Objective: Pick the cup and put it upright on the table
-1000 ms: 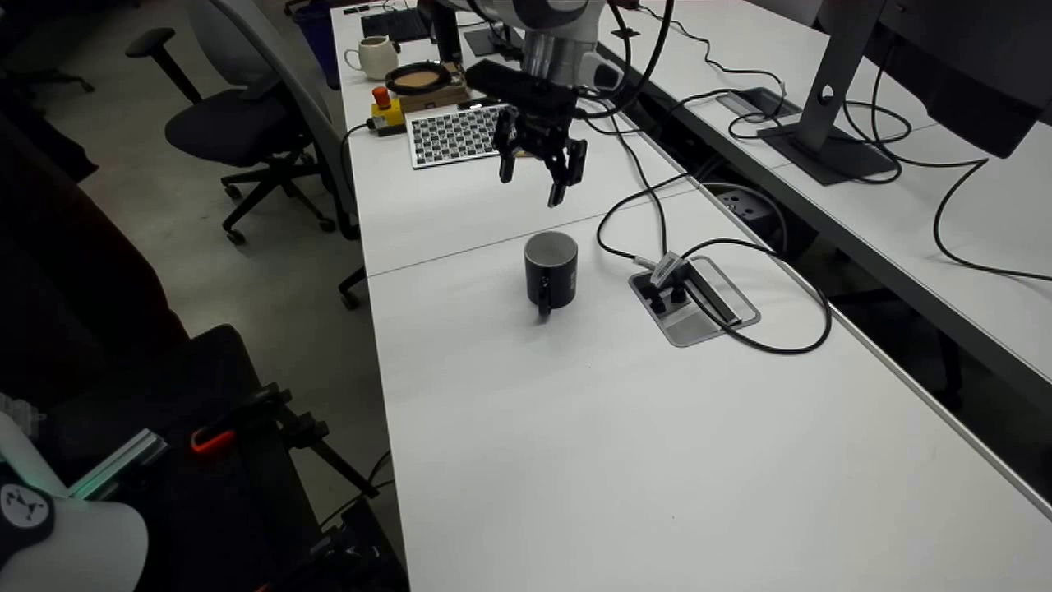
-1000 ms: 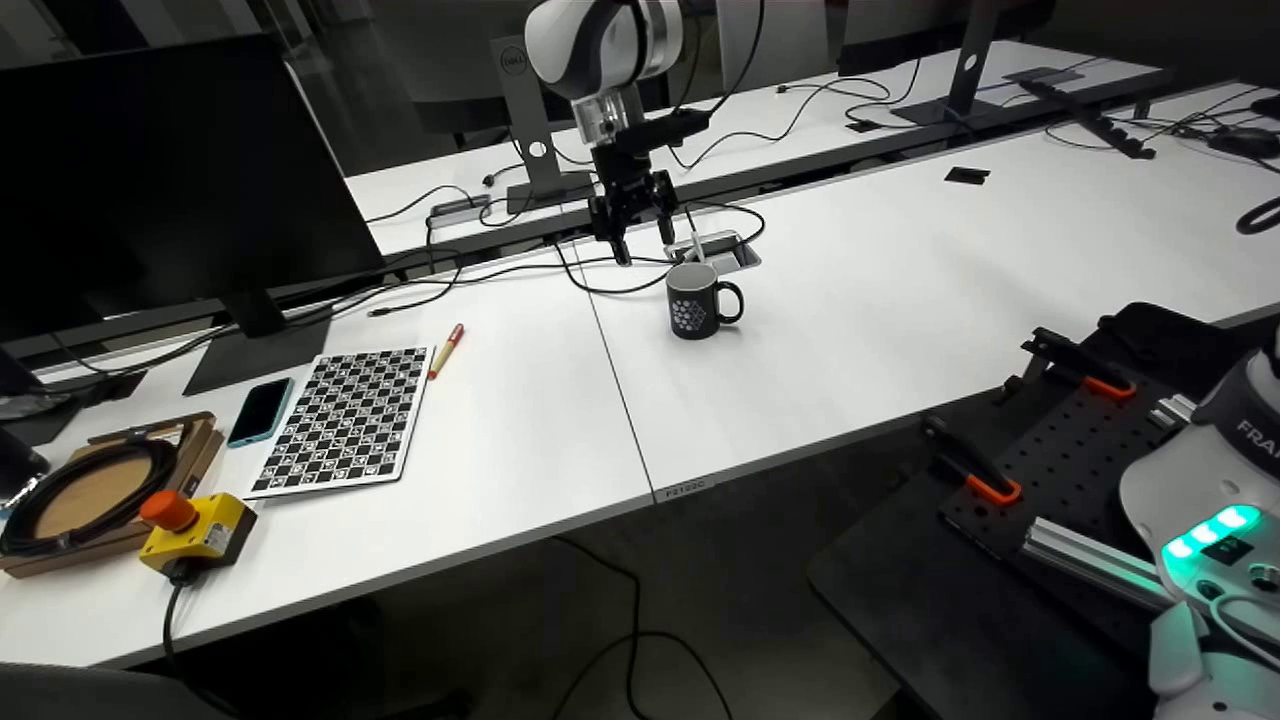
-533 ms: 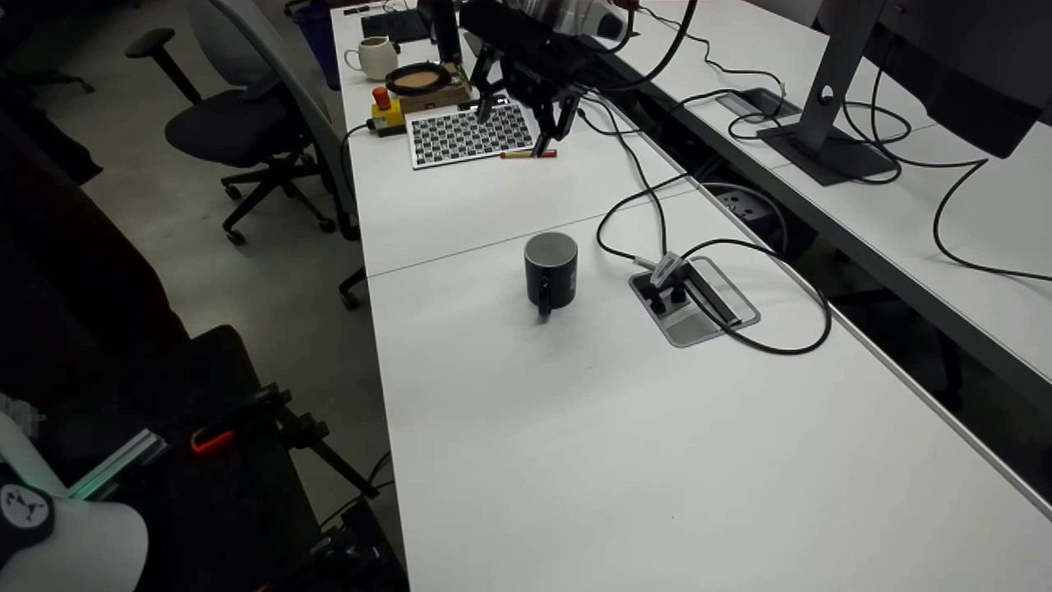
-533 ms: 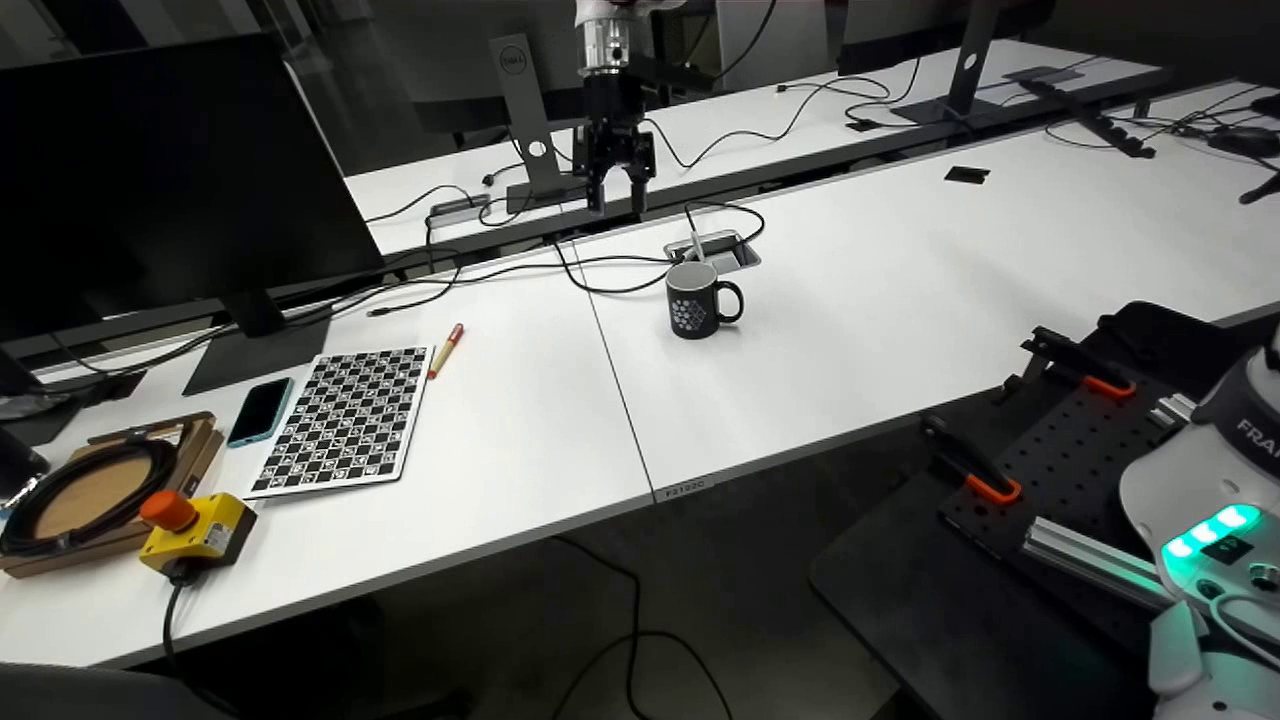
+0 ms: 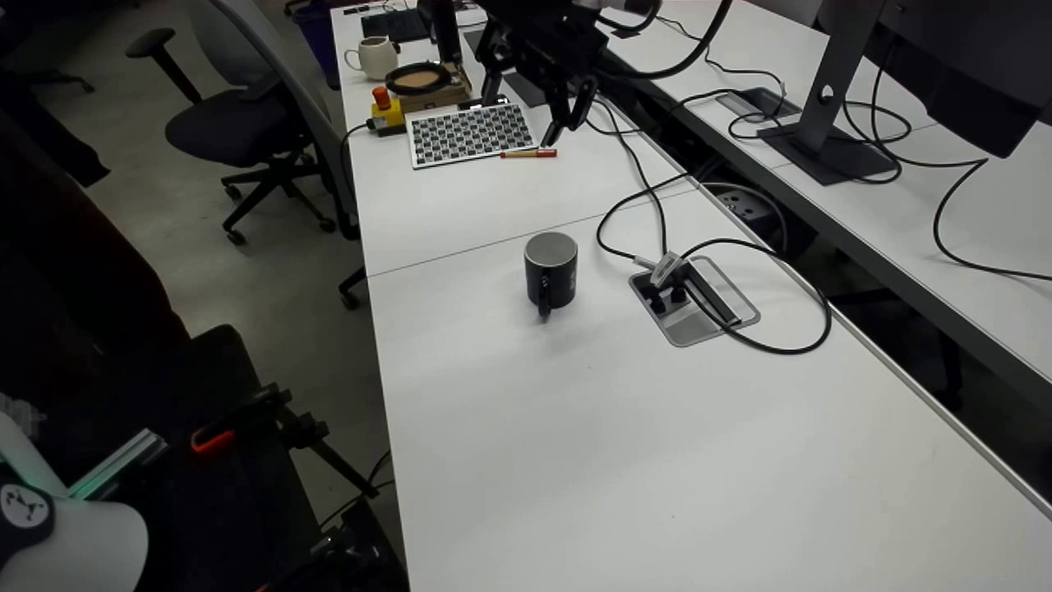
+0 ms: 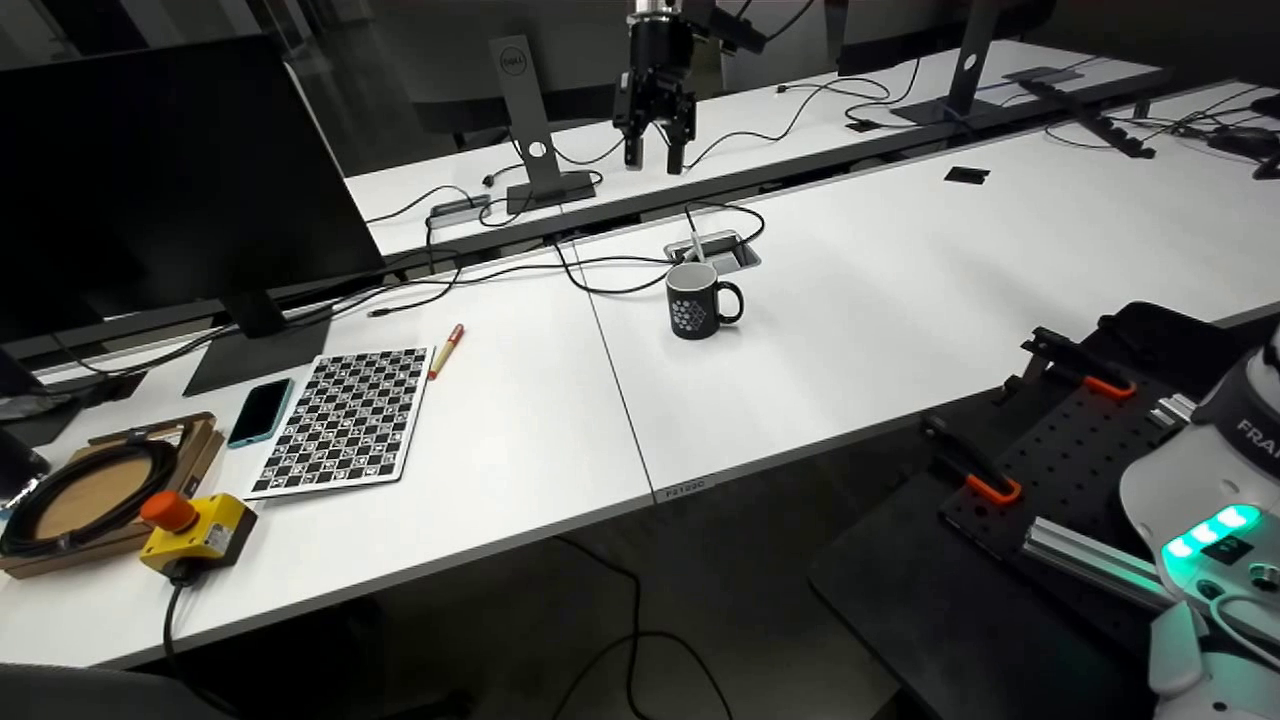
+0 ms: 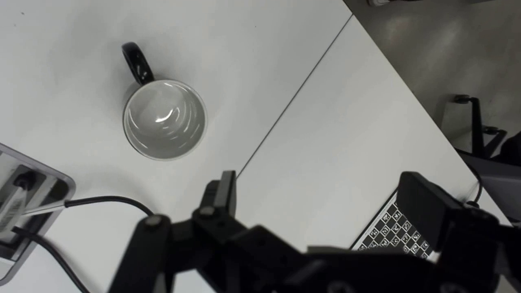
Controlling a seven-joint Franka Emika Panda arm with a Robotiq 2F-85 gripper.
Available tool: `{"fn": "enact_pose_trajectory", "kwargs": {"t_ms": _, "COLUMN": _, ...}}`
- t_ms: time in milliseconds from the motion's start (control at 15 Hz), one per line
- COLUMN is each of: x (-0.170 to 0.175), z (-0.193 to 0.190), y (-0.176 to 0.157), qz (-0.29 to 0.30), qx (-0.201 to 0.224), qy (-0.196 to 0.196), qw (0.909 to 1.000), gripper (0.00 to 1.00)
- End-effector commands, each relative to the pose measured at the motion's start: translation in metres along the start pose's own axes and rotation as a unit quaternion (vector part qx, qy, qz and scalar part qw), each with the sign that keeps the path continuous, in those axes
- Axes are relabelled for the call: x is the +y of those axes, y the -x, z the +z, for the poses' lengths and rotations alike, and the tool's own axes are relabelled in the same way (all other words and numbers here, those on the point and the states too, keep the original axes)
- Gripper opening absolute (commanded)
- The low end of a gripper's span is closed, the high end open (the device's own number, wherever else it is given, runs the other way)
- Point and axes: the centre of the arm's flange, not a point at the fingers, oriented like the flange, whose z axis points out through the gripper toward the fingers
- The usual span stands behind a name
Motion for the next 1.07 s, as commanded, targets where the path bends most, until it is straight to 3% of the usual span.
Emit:
{"fn": "enact_pose_trajectory", "kwargs": {"t_ms": 0, "x": 0.003, "z": -0.015, "y": 0.040, "qz": 0.029, "qx": 0.007, "qy": 0.027, "qw": 0.9992, "gripper": 1.00}}
{"fn": "enact_pose_trajectory", "kwargs": {"t_ms": 400, "x": 0.023, "z": -0.038, "y": 0.066, "qz": 0.111, "qx": 0.034, "qy": 0.091, "qw": 0.9890, "gripper": 1.00}}
{"fn": "enact_pose_trajectory", "kwargs": {"t_ms": 667, "x": 0.031, "z": -0.040, "y": 0.076, "qz": 0.154, "qx": 0.022, "qy": 0.144, "qw": 0.9772, "gripper": 1.00}}
{"fn": "enact_pose_trajectory", "kwargs": {"t_ms": 733, "x": 0.033, "z": -0.038, "y": 0.077, "qz": 0.161, "qx": 0.014, "qy": 0.148, "qw": 0.9757, "gripper": 1.00}}
{"fn": "enact_pose_trajectory", "kwargs": {"t_ms": 1000, "x": 0.031, "z": -0.026, "y": 0.079, "qz": 0.129, "qx": -0.012, "qy": 0.106, "qw": 0.9859, "gripper": 1.00}}
